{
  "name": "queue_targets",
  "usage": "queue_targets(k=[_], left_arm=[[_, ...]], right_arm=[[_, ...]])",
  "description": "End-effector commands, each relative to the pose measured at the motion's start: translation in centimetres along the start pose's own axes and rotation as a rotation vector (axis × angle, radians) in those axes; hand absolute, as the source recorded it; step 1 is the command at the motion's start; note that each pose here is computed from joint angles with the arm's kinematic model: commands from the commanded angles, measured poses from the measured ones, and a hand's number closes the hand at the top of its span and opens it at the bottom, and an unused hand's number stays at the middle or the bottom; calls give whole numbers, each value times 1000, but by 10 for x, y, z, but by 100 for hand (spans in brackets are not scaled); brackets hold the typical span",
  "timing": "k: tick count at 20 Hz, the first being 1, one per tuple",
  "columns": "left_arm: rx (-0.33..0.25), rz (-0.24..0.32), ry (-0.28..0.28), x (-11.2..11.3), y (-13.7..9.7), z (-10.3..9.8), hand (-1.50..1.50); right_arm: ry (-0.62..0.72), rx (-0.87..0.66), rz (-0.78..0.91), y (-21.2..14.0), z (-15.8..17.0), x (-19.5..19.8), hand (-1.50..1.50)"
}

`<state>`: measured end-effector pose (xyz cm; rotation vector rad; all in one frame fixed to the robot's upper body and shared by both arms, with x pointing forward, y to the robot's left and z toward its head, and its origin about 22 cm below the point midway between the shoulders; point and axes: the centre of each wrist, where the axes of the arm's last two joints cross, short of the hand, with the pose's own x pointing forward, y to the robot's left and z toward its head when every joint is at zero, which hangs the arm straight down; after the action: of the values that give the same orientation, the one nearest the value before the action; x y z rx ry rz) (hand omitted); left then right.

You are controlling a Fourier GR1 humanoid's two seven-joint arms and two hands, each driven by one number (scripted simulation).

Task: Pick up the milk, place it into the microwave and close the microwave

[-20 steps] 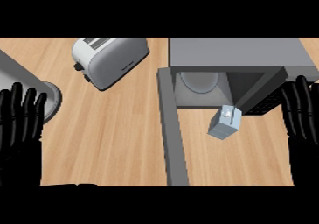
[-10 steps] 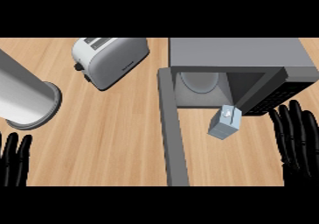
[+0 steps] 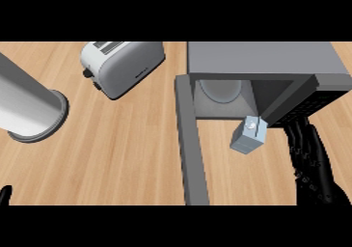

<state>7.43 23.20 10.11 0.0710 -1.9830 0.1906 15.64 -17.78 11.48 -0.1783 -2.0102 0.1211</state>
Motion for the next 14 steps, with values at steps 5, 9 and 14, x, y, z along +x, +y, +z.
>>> queue_targets(k=[5,9,14], left_arm=[[10,-3,11,6,13,22,-150],[12,-11,12,8,24,35,-150],[17,-21,-14,5,33,37,-150]], right_arm=[[18,-36,56,-2,-13,-21,-150],[38,-26,76,0,-20,-59,-150],[65,1,118,12,-30,-88,-150]])
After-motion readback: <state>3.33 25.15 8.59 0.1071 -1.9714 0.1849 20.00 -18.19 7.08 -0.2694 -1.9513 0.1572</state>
